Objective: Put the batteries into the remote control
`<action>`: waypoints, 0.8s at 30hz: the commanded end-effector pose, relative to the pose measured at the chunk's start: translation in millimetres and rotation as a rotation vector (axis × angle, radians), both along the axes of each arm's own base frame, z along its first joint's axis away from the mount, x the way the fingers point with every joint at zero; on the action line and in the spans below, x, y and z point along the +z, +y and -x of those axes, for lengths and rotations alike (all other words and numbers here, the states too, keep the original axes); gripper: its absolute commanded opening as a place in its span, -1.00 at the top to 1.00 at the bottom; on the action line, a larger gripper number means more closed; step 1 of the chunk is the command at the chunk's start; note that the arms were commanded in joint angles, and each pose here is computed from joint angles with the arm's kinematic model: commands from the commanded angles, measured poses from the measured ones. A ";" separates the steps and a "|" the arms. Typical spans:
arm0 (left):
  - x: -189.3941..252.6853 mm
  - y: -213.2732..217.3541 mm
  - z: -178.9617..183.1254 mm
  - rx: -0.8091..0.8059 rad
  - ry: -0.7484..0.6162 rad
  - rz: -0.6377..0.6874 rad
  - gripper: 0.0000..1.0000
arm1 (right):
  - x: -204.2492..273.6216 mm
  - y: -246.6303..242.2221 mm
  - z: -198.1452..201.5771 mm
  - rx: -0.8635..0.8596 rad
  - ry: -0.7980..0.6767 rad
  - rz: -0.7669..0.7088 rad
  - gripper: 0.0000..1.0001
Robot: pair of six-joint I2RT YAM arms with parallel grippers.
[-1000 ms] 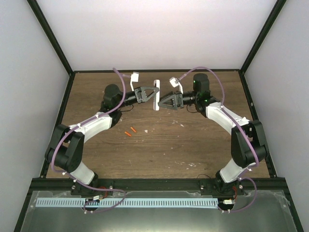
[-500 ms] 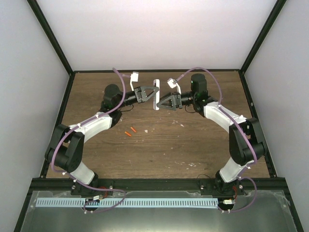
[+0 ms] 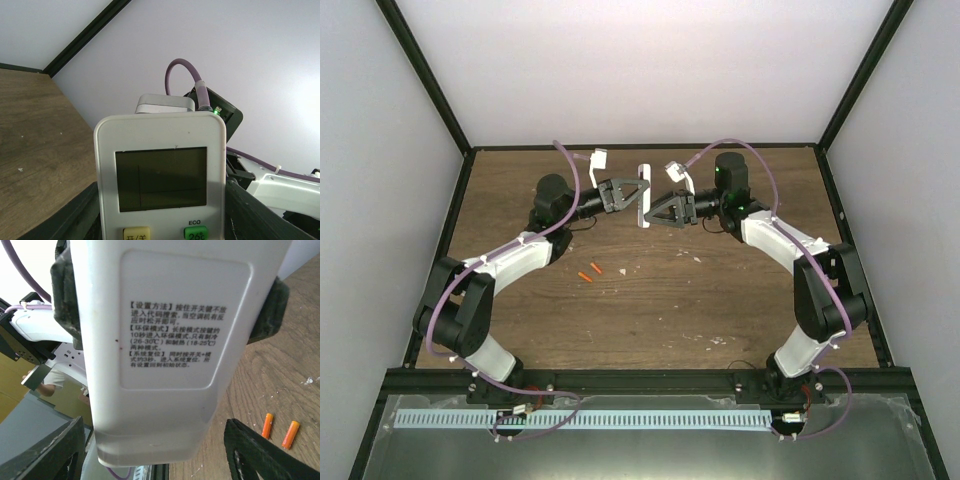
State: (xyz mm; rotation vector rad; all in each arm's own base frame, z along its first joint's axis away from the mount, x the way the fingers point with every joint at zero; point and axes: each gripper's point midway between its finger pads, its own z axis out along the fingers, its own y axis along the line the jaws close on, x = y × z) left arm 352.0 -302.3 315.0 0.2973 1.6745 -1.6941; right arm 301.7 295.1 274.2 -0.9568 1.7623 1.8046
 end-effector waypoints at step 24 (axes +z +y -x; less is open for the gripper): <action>19.3 -0.6 0.7 -0.019 -0.060 0.051 0.57 | 4.7 6.1 11.6 0.071 -0.030 -0.020 0.08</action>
